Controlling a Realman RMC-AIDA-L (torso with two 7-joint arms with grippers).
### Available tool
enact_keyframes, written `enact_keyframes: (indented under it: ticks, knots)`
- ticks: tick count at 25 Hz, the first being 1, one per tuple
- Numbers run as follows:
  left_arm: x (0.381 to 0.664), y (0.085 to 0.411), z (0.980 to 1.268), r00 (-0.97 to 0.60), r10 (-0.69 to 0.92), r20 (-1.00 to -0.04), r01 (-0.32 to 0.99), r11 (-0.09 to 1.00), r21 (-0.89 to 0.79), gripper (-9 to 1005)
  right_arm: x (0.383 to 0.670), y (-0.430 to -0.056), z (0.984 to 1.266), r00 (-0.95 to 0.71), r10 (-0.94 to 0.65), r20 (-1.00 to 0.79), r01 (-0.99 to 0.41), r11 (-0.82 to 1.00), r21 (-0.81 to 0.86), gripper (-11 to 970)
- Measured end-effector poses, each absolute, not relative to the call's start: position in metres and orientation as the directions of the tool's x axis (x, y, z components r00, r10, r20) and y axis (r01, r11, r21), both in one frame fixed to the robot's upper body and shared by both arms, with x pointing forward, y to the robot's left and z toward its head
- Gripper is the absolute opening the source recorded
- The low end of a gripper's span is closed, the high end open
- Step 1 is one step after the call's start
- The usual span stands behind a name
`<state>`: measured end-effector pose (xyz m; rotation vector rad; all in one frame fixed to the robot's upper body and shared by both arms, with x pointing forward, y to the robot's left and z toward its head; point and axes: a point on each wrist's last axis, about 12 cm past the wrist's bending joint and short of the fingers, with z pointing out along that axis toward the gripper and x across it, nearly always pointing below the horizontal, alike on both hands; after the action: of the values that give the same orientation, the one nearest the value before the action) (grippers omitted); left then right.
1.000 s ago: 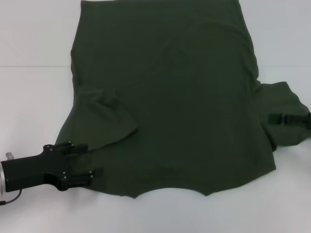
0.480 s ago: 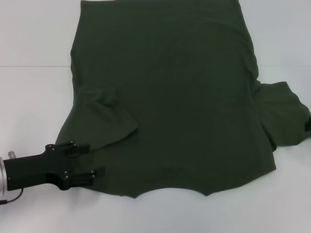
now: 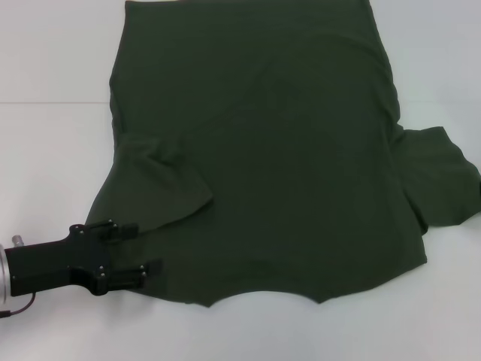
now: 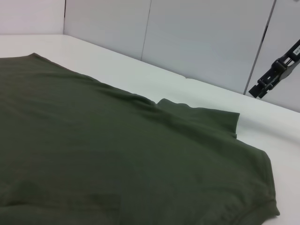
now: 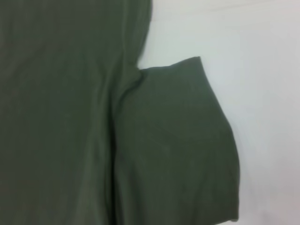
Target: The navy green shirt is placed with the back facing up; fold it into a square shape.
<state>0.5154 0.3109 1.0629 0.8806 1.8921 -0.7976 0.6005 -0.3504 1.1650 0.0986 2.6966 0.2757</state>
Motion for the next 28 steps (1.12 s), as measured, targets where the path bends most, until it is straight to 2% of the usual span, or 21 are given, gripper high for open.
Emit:
enact_keyframes:
  ticks: [14, 28]
  knots:
    - [0.517, 0.308, 1.063, -0.363, 0.26, -0.895, 0.822, 0.542, -0.176, 847, 0.615, -0.357, 1.13, -0.901, 0.146, -0.409, 0.073, 0.98, 0.187, 915]
    - [0.518, 0.307, 1.063, -0.367, 0.253, -0.895, 0.819, 0.545, -0.181, 848, 0.629, -0.341, 1.114, -0.897, 0.107, -0.43, 0.042, 0.987, 0.158, 911]
